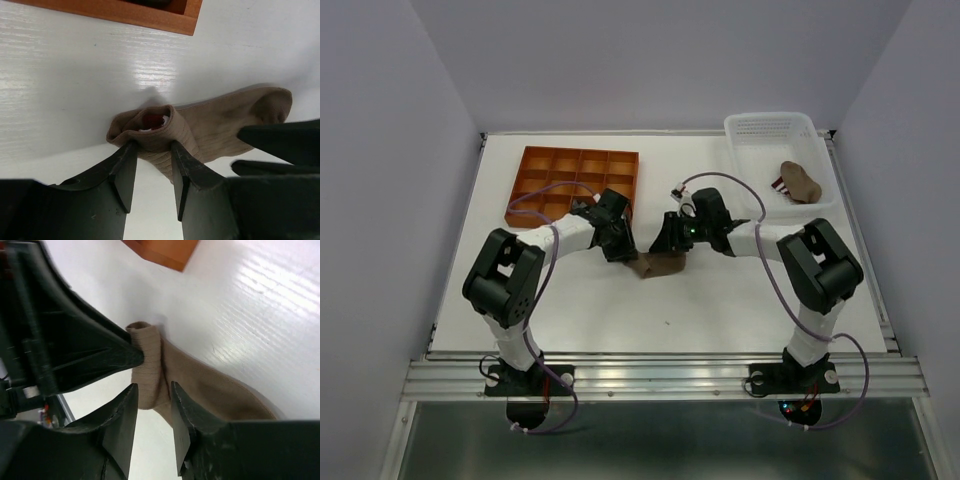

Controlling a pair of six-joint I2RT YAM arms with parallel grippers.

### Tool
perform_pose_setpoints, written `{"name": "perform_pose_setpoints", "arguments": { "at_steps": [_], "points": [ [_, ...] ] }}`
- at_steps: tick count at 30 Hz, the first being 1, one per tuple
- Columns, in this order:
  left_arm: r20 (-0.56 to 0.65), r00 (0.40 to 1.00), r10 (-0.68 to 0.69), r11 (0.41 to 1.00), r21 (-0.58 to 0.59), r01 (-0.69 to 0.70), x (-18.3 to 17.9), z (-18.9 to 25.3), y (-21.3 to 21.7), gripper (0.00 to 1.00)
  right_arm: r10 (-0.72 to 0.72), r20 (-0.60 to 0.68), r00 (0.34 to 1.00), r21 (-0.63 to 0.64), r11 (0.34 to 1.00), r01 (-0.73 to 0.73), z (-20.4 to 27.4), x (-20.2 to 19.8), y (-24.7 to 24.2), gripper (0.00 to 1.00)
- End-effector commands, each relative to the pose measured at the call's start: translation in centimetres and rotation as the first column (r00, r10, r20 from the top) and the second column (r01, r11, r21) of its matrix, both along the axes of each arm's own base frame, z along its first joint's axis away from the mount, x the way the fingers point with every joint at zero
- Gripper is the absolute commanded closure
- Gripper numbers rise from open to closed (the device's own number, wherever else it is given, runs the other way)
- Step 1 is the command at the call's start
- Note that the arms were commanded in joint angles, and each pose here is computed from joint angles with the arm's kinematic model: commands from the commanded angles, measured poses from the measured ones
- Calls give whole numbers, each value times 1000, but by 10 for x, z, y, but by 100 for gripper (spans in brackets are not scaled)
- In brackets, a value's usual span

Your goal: Roll the socks

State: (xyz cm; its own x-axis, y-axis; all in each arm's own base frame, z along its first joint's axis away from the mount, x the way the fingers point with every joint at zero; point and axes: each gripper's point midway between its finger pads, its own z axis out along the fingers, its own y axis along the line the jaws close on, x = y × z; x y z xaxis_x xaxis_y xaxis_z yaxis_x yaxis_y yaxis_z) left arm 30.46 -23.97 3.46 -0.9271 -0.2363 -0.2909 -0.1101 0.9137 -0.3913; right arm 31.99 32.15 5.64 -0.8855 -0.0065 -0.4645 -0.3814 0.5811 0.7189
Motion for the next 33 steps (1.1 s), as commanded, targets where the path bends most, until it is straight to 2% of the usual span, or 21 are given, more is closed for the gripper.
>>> {"name": "perform_pose_setpoints", "arguments": {
  "at_steps": [1,5,9,11,14,18,33],
  "points": [
    [7,1000,-13,998,53,13,3,3,1,57,62,221,973,-64,997,-49,29,3,-6,61],
    [-6,1000,-22,998,61,22,0,1,-2,57,161,339,927,-109,985,-131,41,-17,4,60],
    [-11,1000,-22,998,59,23,-2,1,-3,57,200,457,867,-247,965,-92,42,-23,14,59],
    [-11,1000,-22,998,52,23,-2,3,-4,57,219,484,847,-274,958,-91,44,-27,22,59],
    [-14,999,-32,999,39,32,-3,5,-8,57,220,482,848,-303,950,-74,35,-31,28,59],
    [-16,999,-34,999,31,35,-4,7,-9,57,240,534,811,-393,920,-14,27,-27,31,59],
    [-41,998,-39,999,30,40,-7,6,-11,57,310,552,774,-493,870,3,4,-32,46,59]
  ]
}}
